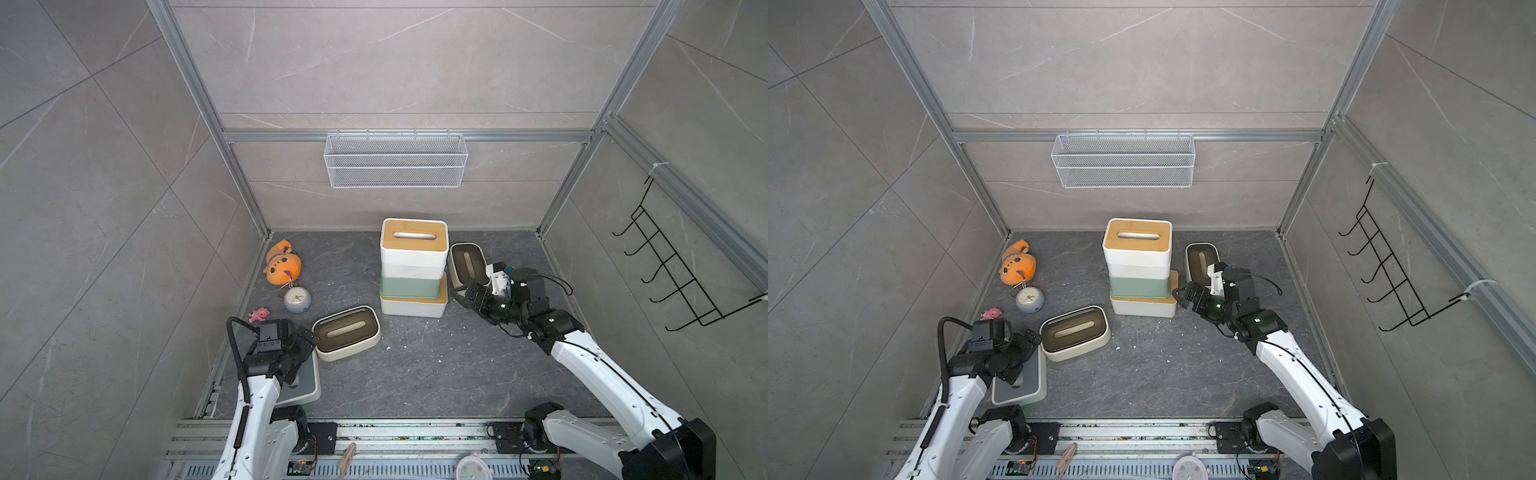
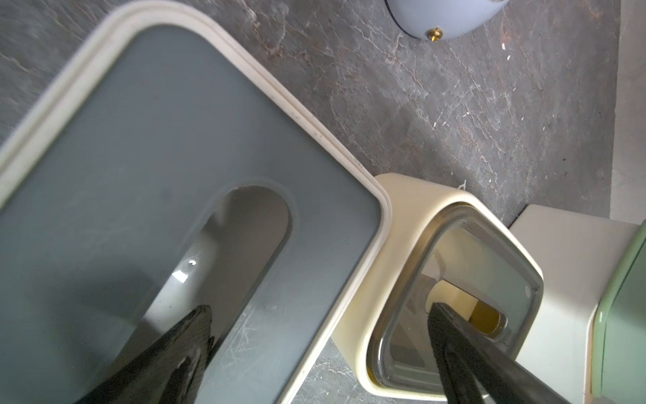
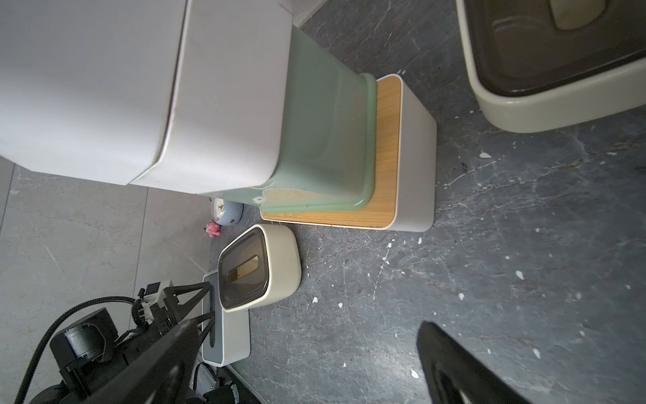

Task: Stack the tissue boxes
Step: Pick up the tissue box from the center of the board.

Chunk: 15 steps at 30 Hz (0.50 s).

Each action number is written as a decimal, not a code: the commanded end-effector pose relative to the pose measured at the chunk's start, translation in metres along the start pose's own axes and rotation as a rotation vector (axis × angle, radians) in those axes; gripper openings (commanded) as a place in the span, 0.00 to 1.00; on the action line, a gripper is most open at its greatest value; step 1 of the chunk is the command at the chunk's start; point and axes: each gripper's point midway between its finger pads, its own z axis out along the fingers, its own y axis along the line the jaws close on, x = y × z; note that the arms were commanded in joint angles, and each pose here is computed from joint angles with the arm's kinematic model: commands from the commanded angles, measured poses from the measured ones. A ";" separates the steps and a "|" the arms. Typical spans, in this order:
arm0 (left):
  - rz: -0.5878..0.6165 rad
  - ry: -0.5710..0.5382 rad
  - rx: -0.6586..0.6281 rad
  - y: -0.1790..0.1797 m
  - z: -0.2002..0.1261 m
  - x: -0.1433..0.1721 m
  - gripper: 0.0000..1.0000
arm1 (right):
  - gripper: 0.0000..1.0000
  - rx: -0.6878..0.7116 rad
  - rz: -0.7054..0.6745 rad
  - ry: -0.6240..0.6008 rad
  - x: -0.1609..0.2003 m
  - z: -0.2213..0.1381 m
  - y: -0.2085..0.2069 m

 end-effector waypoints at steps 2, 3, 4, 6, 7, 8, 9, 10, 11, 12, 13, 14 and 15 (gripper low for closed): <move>0.029 0.064 0.091 -0.014 0.000 0.012 0.97 | 1.00 -0.013 0.011 0.012 0.004 0.005 -0.001; 0.036 0.067 0.093 -0.014 0.000 0.014 0.96 | 1.00 -0.013 0.011 0.013 0.005 0.005 -0.002; 0.045 0.067 0.091 -0.015 -0.001 0.016 0.96 | 1.00 -0.016 0.012 0.016 0.006 0.006 -0.001; 0.070 0.063 0.085 -0.016 -0.001 0.021 0.94 | 1.00 -0.019 0.017 0.019 0.007 0.007 -0.002; 0.076 0.067 0.071 -0.014 0.000 0.024 0.93 | 1.00 -0.023 0.020 0.020 0.007 0.008 -0.001; 0.083 0.071 0.053 -0.012 0.001 0.027 0.92 | 1.00 -0.027 0.023 0.023 0.008 0.009 -0.001; 0.089 0.074 0.039 -0.010 0.002 0.030 0.92 | 1.00 -0.027 0.023 0.027 0.009 0.010 -0.001; 0.086 0.075 0.015 -0.005 0.003 0.032 0.91 | 1.00 -0.029 0.022 0.026 0.009 0.010 0.000; 0.083 0.077 -0.004 -0.002 0.004 0.035 0.89 | 1.00 -0.031 0.020 0.028 0.009 0.010 0.001; 0.084 0.078 -0.014 0.000 0.004 0.037 0.88 | 1.00 -0.030 0.020 0.029 0.010 0.010 0.000; 0.089 0.077 -0.027 0.002 0.005 0.038 0.86 | 1.00 -0.030 0.021 0.029 0.010 0.010 0.001; 0.098 0.077 -0.041 0.005 0.006 0.039 0.84 | 1.00 -0.030 0.020 0.028 0.010 0.010 0.001; 0.105 0.078 -0.054 0.007 0.007 0.040 0.82 | 0.99 -0.030 0.020 0.030 0.011 0.010 0.001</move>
